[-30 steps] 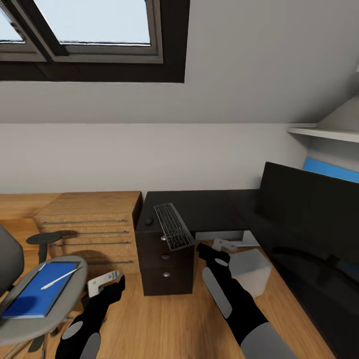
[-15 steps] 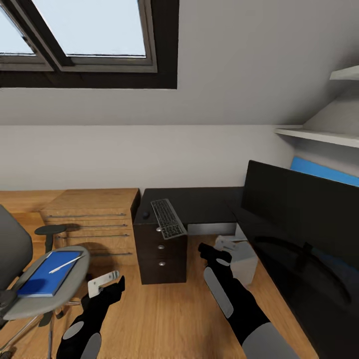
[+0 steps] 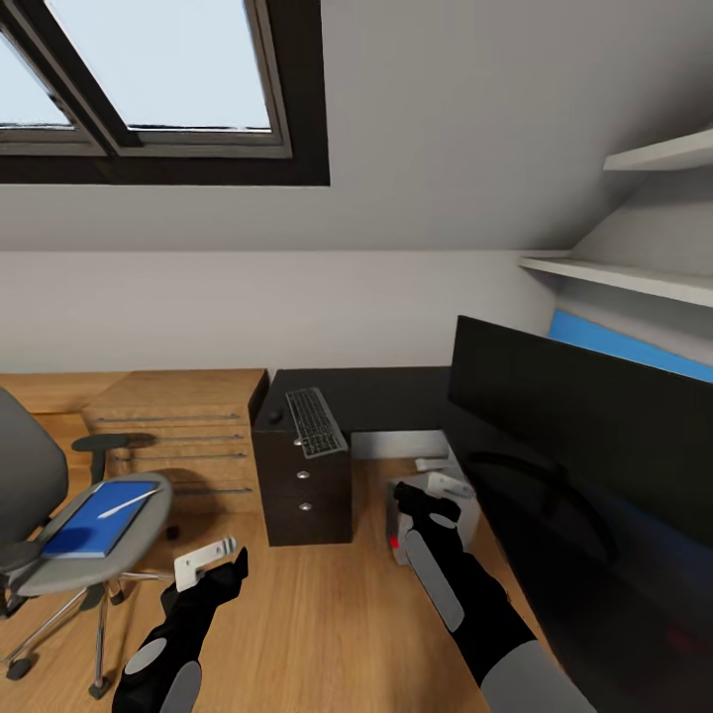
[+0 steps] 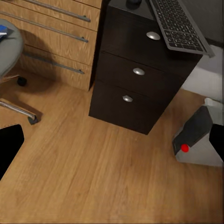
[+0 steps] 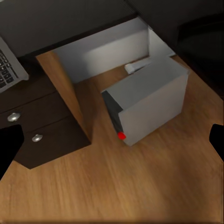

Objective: In the bedroom, organize the workspace by keeping the computer under the desk, ensuring the monitor is on the desk, placing the keyboard on the desk next to the monitor, placing the mouse on the desk next to the keyboard, moving the folder from the swivel chair onto the desk next to the mouse, stacking the notebook on top of the folder with the pen on top of the notebook, and positioning the swivel chair next to the desk.

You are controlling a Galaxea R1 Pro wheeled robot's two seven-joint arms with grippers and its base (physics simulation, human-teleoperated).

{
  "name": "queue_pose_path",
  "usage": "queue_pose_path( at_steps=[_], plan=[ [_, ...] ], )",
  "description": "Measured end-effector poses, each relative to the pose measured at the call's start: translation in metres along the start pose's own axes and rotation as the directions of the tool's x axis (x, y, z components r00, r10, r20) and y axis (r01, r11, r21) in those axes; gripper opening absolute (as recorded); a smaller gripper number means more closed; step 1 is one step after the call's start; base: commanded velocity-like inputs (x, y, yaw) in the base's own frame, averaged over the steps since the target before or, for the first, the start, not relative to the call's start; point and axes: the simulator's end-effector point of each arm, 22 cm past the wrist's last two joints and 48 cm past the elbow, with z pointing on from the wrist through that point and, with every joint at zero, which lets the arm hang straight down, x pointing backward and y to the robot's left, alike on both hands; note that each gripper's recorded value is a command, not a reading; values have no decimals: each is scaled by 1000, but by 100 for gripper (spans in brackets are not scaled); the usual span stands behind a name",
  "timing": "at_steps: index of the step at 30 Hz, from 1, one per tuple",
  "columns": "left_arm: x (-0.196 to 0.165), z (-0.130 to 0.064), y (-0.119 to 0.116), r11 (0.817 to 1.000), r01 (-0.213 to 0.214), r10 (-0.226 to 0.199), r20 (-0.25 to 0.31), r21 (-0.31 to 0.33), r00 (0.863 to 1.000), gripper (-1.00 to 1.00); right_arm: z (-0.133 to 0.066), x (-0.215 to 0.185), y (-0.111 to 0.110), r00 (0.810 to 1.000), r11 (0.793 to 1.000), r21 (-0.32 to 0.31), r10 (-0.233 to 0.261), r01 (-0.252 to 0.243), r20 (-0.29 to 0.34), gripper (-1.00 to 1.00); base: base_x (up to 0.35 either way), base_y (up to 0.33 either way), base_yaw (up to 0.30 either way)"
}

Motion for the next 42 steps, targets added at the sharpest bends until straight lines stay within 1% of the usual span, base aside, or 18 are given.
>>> queue_pose_path(
  at_steps=[34, 42],
  plan=[
    [-30, -24, -6, 1000, 1, -1, -2, 0, 1000, 100, -25, -29, 4, 1000, 1000, 2, -6, 6, 1, 100, -276, -239, 0],
    [-35, -29, -6, 1000, 1, -1, -2, -1, 1000, 100, -26, -39, -10, 1000, 1000, 21, -23, 22, 14, 100, -276, -238, 0]
  ],
)
